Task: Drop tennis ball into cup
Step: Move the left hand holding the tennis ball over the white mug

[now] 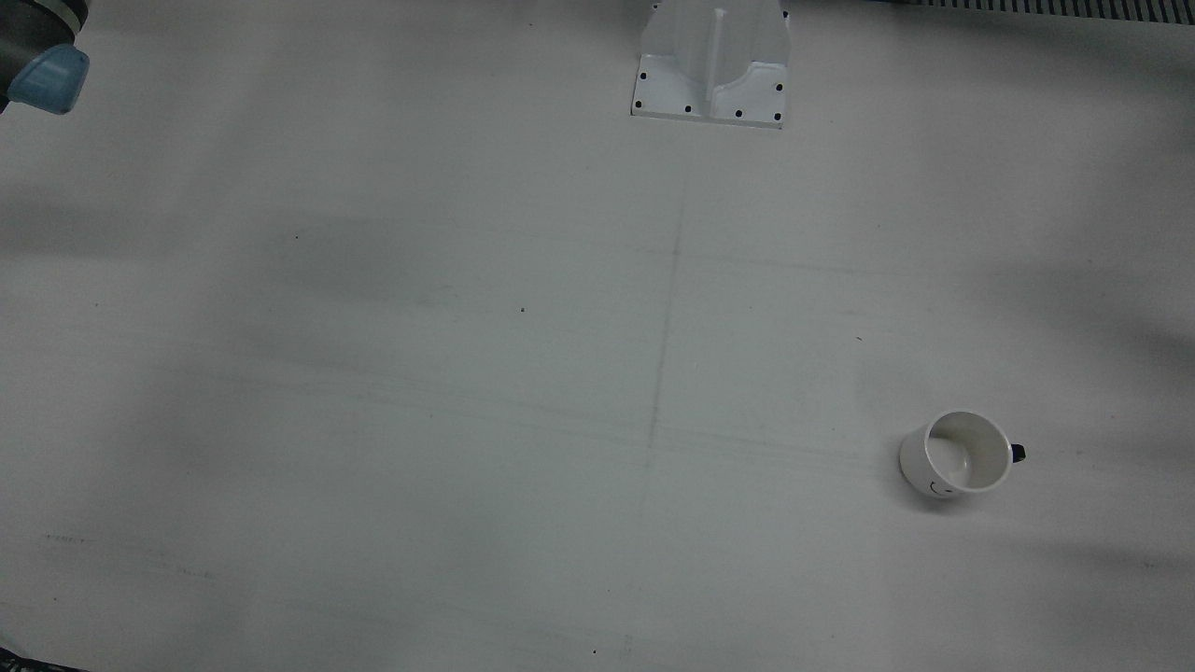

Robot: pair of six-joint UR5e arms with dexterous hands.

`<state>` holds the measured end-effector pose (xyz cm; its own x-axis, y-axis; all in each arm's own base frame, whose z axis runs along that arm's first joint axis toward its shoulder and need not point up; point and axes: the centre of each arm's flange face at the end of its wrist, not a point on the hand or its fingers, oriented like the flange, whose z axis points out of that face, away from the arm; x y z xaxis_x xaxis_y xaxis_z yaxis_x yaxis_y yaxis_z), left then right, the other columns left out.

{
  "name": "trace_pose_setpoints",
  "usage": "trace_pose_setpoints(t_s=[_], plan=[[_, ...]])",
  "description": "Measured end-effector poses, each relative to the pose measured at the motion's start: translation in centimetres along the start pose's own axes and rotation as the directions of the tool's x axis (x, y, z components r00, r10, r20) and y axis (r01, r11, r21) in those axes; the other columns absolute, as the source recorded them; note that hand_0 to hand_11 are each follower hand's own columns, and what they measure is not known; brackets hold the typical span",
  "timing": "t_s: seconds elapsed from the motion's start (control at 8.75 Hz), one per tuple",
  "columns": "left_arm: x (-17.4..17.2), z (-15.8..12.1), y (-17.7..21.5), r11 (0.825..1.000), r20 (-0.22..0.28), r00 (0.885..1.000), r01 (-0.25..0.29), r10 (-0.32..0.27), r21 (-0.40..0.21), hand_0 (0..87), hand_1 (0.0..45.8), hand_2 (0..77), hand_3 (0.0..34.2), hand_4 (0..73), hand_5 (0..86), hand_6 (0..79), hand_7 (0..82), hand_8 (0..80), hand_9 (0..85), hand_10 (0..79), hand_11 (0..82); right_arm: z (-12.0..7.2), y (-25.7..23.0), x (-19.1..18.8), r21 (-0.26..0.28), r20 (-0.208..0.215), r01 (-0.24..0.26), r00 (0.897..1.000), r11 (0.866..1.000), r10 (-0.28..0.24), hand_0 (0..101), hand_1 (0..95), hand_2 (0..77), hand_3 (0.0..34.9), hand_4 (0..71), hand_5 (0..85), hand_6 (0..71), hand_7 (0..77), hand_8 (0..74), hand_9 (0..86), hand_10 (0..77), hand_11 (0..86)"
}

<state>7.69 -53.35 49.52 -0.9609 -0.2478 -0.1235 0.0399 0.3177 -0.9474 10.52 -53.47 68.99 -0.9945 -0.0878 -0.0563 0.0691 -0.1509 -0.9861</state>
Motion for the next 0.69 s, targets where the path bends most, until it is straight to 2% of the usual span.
trace_pose_setpoints(t_s=[0.11,0.23,0.46,0.57,0.69], plan=[[0.0,0.0,0.0,1.000,0.000,1.000,0.000,0.000,0.001,80.0,23.5,29.5,0.0,32.7,31.6,67.6,38.2,48.5,62.2,32.7,49.6,0.0,0.0,0.0,0.000,0.000,0.000,1.000,1.000,0.000,0,0.5,0.5,0.0,0.0,0.0,0.0,0.5,0.0,0.0,0.0,0.5],[0.0,0.0,0.0,1.000,0.000,1.000,0.000,0.000,0.002,79.9,23.5,29.5,0.0,32.2,31.6,67.6,38.2,49.1,63.3,33.3,50.7,0.0,0.0,0.0,0.000,0.000,0.000,1.000,1.000,0.000,0,0.5,0.5,0.0,0.0,0.0,0.0,0.5,0.0,0.0,0.0,0.5],[-0.1,0.1,0.0,1.000,0.002,1.000,0.000,0.000,0.001,79.9,23.5,26.2,0.0,32.7,30.0,67.6,38.7,47.5,60.0,33.3,50.7,0.0,0.0,0.0,0.001,0.001,0.000,1.000,1.000,0.000,0,0.5,0.5,0.0,0.0,0.0,0.0,0.0,0.0,0.0,0.0,0.5],[-1.1,0.3,0.1,1.000,0.018,1.000,0.003,-0.003,-0.004,79.9,24.0,28.4,0.0,32.2,30.0,68.2,38.7,45.8,57.8,33.3,50.7,0.0,-0.1,0.0,0.001,0.000,0.000,1.000,1.000,0.000,0,0.5,0.5,0.0,0.0,0.0,0.0,0.0,0.0,0.0,0.0,0.5],[-3.9,0.8,0.5,1.000,0.066,0.998,0.017,-0.016,-0.014,79.9,24.5,28.4,0.0,32.7,28.9,68.2,38.7,45.8,58.4,33.3,50.7,0.0,0.0,0.0,0.001,0.000,0.000,1.000,1.000,0.000,0,0.5,0.5,0.0,0.0,0.0,0.0,0.0,0.0,0.0,0.0,0.5]])
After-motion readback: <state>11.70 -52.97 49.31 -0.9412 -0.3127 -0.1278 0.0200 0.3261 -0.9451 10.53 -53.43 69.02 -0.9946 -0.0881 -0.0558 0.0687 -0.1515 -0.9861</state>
